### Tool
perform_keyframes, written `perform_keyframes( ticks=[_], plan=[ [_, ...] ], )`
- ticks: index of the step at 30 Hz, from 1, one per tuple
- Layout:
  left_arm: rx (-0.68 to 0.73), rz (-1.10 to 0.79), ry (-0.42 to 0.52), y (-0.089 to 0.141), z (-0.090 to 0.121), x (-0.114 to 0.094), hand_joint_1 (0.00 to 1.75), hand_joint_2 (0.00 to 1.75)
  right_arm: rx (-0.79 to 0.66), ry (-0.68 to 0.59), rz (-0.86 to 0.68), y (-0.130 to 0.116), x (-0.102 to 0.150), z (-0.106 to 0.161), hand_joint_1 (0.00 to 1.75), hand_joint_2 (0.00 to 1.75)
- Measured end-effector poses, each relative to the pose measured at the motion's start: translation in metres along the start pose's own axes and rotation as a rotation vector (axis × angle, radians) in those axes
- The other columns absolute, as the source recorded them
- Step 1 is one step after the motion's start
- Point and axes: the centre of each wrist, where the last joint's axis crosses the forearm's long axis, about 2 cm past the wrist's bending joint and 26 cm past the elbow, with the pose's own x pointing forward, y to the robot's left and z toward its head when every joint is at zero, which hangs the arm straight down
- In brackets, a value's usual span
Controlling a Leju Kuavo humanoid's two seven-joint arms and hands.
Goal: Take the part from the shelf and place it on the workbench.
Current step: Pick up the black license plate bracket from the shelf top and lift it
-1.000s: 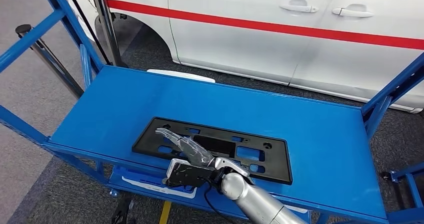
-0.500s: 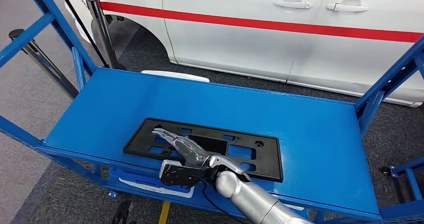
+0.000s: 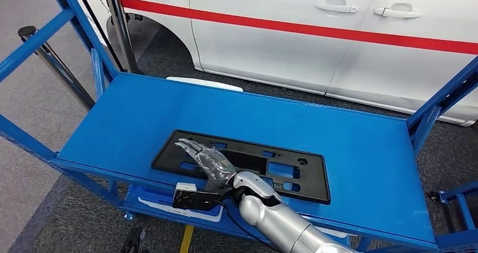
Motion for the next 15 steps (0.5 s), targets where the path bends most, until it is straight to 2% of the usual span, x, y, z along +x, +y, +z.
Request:
perform_keyframes(
  ticks=[7, 15],
  plan=[
    [0.001, 0.025, 0.004, 0.0021, -0.001, -0.0025, 0.0, 0.0, -0.088, 0.04, 0.191, 0.0011, 0.004, -0.0048, 0.0, 1.75],
    [0.001, 0.031, 0.011, 0.0036, -0.0023, -0.0073, 0.0, 0.0, -0.142, 0.065, 0.323, 0.007, 0.0031, -0.0045, 0.0, 1.75]
  ],
)
